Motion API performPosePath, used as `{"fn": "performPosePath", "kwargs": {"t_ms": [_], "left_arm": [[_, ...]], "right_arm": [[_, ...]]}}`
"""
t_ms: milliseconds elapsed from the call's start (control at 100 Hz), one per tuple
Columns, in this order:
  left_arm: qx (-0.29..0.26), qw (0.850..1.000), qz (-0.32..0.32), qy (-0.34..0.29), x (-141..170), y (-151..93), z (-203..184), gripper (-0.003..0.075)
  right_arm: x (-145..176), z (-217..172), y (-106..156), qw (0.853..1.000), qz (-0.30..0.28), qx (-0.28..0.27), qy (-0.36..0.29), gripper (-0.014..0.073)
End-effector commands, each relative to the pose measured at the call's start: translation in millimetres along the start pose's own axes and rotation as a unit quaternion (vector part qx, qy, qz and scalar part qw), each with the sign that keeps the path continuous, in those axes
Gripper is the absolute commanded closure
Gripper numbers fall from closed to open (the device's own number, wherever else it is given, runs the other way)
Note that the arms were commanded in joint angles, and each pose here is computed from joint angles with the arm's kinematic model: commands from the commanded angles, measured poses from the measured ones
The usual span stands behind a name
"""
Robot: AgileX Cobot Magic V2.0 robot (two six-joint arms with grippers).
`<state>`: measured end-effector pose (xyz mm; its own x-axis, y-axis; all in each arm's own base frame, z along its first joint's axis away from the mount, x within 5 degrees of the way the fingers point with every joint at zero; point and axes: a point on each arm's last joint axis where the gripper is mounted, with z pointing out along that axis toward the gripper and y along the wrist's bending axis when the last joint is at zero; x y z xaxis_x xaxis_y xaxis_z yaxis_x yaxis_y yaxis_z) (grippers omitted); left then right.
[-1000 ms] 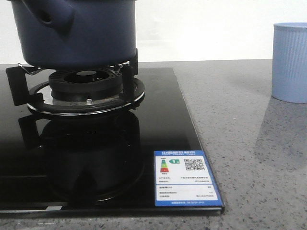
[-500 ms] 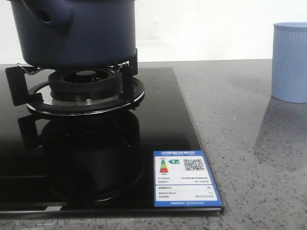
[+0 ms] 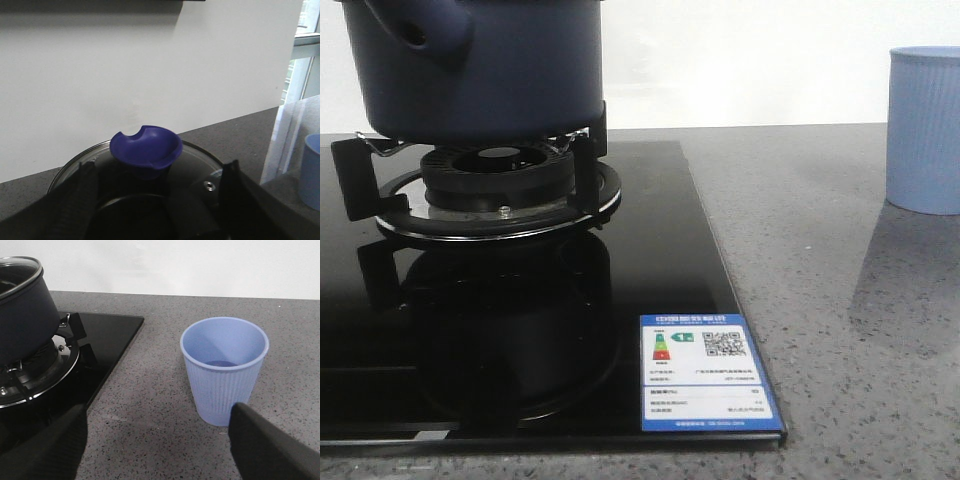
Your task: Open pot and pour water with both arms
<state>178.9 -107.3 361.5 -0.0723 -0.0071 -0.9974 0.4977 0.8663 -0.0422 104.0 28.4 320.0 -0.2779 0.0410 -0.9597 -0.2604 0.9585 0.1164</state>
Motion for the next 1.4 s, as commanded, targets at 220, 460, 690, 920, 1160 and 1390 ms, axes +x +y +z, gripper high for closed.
{"fn": "performPosePath", "kwargs": {"t_ms": [220, 460, 690, 920, 1160, 1390], "left_arm": [[-0.029, 0.999, 0.004, -0.035, -8.5, 2.8, 42.3, 0.0128], [-0.031, 0.999, 0.005, -0.024, -9.1, 2.0, 70.0, 0.0128], [-0.031, 0.999, 0.005, -0.016, -8.1, 1.4, 87.2, 0.0129], [-0.036, 0.999, 0.006, -0.026, -9.6, 2.2, 87.5, 0.0276], [-0.035, 0.999, 0.006, -0.028, -10.8, 2.2, 86.4, 0.037], [-0.037, 0.997, 0.003, -0.069, -32.7, 3.3, 64.7, 0.0369]], "right_arm": [[-16.9, -2.3, -0.2, 0.999, -0.007, 0.008, -0.045, 0.0062], [-16.9, -2.3, -0.2, 0.999, -0.007, 0.008, -0.045, 0.0062], [-16.9, -2.3, -0.2, 0.999, -0.007, 0.008, -0.045, 0.0062], [-16.9, -2.3, -0.2, 0.999, -0.007, 0.008, -0.045, 0.0062], [-16.7, -2.2, -0.2, 0.999, -0.007, 0.007, -0.044, 0.0062], [-12.8, -0.7, -0.9, 0.999, -0.022, 0.01, -0.026, 0.0062]]}}
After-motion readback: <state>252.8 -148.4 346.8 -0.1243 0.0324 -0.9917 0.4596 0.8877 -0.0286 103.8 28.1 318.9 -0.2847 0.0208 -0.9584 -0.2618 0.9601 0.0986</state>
